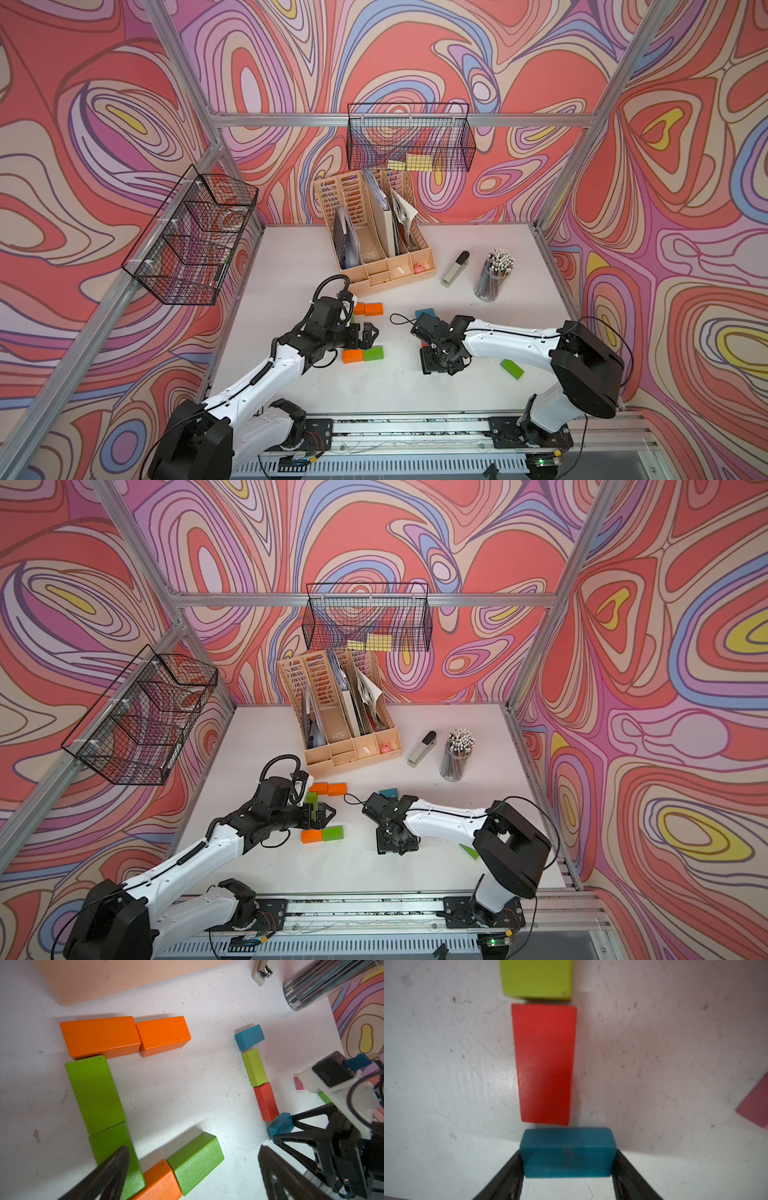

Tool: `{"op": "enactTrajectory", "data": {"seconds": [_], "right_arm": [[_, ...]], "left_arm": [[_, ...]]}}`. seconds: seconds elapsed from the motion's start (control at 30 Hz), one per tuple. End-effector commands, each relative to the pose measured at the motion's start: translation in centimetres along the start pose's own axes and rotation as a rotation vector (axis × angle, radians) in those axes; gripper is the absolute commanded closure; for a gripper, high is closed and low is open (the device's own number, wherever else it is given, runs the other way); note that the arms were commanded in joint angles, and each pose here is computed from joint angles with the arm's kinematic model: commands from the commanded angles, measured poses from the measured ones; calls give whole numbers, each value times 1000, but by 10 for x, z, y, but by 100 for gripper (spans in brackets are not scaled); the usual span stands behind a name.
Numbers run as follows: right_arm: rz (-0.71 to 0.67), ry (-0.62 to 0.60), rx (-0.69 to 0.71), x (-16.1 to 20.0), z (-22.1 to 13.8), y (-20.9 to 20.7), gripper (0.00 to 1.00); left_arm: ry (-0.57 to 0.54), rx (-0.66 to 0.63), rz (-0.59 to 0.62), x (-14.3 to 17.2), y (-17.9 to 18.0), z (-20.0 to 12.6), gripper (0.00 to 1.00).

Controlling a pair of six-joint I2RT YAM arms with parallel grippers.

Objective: Assemble the letter c with building blocks
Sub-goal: Assemble the building block at the center of the board.

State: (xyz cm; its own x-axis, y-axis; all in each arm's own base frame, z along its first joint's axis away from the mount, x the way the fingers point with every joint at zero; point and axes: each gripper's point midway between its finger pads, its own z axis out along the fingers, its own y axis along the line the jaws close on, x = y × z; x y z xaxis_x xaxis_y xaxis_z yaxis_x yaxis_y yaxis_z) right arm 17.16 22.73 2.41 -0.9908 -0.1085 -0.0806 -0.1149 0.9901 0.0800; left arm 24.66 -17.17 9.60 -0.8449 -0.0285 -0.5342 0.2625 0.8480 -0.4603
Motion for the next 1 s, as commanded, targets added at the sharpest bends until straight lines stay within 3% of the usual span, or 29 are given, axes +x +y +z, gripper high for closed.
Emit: {"op": "enactTrajectory", "data": {"seconds": [0.0, 0.37, 0.97], "right_arm": [[0, -26, 2, -8, 1, 5, 33], [-1, -39, 33, -11, 3, 2, 30], [-9, -62, 33, -18, -1, 5, 34]], "left_arm": [[3, -5, 8, 0, -1, -2, 1], [2, 1, 8, -1, -2, -2, 1], [2, -5, 10, -1, -1, -2, 1]]}}
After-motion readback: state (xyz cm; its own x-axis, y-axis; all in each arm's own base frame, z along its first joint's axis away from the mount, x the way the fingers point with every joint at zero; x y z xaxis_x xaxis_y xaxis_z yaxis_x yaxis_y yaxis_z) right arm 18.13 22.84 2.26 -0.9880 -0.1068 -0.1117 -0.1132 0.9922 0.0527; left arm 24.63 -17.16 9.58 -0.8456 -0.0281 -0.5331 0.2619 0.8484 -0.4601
